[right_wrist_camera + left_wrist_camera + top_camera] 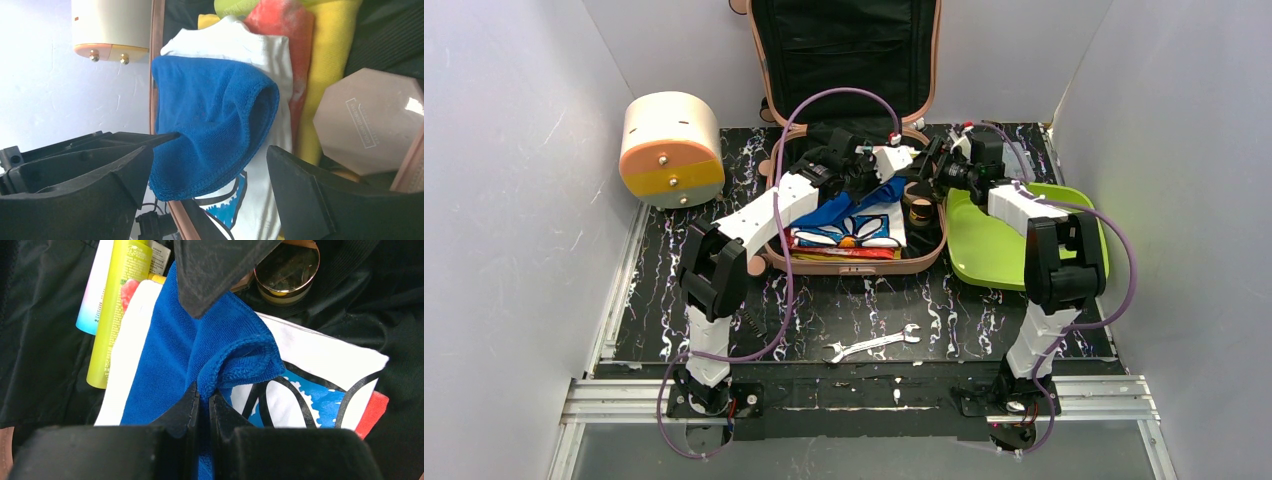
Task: Open, take out, and arrange the luggage
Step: Pass from the left arm to the right
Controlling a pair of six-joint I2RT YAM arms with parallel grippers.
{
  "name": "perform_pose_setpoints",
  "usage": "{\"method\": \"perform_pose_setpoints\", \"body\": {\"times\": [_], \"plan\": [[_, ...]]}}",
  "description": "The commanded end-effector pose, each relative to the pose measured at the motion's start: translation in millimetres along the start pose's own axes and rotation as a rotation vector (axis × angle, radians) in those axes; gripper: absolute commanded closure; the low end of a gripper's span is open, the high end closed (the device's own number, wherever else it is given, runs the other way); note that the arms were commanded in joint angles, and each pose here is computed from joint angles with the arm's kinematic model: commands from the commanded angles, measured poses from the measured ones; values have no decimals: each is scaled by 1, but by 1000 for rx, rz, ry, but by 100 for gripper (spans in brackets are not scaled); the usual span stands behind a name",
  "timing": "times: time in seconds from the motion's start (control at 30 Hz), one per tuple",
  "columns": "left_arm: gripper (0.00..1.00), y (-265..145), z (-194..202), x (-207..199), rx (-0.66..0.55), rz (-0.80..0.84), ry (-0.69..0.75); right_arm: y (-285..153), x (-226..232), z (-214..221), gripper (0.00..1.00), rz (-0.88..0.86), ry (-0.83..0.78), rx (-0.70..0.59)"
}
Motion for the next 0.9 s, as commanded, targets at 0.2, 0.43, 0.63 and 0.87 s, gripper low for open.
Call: {"method": "perform_pose_setpoints", "body": {"times": [0.2, 0.43, 0.63, 0.87], "plan": [[100, -28, -31, 9, -75, -21, -30, 15, -9, 34, 8, 76, 118, 66], [100, -26, -31, 8, -72, -11, -34, 24, -6, 36, 8, 51, 134, 92], [100, -25, -31, 6, -70, 2, -34, 33, -4, 35, 10, 12, 137, 111], [100, -26, -26, -2, -64, 40, -36, 43, -5, 29, 10, -27, 150, 110]]}}
Point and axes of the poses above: each gripper's point midway between its finger pads, its own y axis out along the fingers, its own x axis along the line the jaws close on, z = x × y, the point moved 3 cm from there along -y, back along the fingers, and after that the axes turned 4 degrees about -y, right-handed, at the moved point
